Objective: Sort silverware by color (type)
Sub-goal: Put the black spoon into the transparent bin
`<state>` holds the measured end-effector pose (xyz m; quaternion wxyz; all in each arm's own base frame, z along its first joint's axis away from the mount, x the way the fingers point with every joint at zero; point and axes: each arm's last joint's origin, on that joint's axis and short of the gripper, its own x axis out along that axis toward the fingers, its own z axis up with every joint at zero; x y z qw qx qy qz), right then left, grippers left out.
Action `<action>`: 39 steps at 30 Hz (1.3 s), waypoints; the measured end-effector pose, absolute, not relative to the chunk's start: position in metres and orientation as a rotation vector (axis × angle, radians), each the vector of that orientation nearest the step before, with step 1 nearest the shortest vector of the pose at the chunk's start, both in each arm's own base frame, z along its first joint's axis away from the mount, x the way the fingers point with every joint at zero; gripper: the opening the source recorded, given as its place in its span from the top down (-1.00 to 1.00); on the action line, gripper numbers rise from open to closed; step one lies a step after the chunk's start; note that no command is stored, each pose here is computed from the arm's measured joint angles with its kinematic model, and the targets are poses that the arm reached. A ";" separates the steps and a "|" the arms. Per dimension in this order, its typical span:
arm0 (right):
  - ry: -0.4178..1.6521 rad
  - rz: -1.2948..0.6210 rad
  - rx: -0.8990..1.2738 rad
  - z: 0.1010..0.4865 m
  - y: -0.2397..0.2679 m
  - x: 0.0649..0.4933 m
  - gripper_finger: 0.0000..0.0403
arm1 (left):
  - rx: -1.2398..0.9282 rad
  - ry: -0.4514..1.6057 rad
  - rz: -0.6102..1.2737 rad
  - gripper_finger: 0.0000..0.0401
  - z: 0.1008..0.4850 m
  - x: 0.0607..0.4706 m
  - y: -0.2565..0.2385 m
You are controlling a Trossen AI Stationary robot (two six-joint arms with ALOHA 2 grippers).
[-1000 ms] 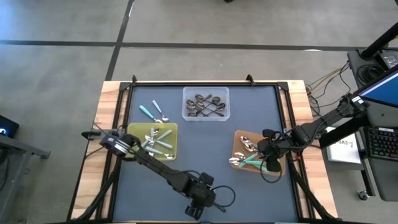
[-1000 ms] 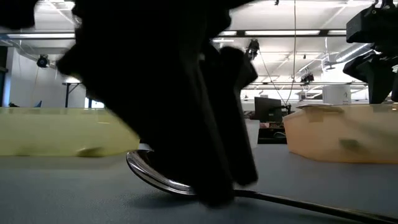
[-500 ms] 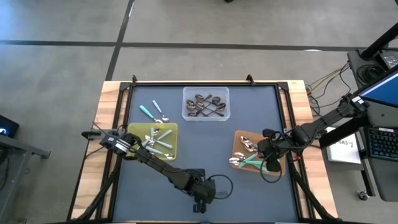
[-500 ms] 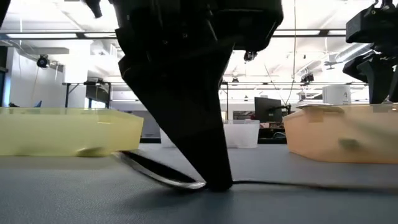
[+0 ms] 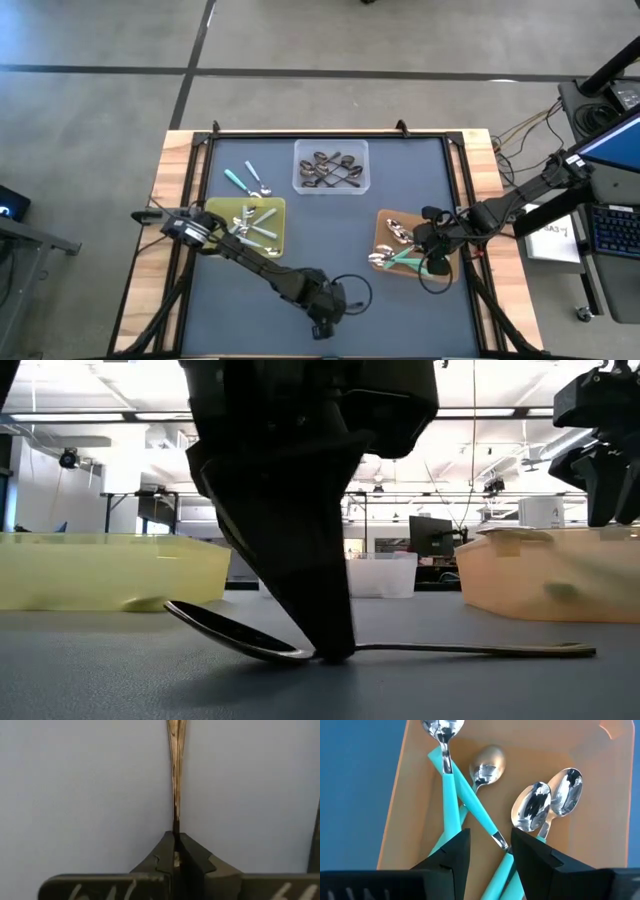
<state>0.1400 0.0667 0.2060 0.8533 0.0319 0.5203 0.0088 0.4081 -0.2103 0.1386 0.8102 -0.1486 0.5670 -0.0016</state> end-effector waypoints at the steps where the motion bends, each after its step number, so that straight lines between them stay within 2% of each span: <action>1: 1.093 0.019 0.068 0.206 0.067 0.140 0.34 | -0.295 1.210 -0.003 1.00 0.140 0.407 -0.210; 11: 1.027 0.032 0.092 0.209 0.069 0.146 0.34 | -0.222 1.111 0.135 0.99 0.177 0.402 -0.192; 19: 0.958 0.017 0.084 0.212 0.070 0.150 0.34 | -0.176 1.082 0.227 1.00 0.213 0.383 -0.144; 22: 0.953 -0.008 0.081 0.212 0.070 0.151 0.34 | -0.256 1.084 0.181 1.00 0.212 0.369 -0.139; 27: 0.933 -0.060 0.091 0.212 0.069 0.152 0.34 | -0.449 1.030 -0.027 1.00 0.202 0.362 -0.156; 31: 0.931 -0.073 0.083 0.211 0.068 0.152 0.34 | -0.559 1.030 -0.044 0.97 0.194 0.359 -0.166; 39: 0.961 -0.081 0.069 0.206 0.070 0.155 0.34 | -0.551 1.070 -0.127 0.61 0.184 0.361 -0.170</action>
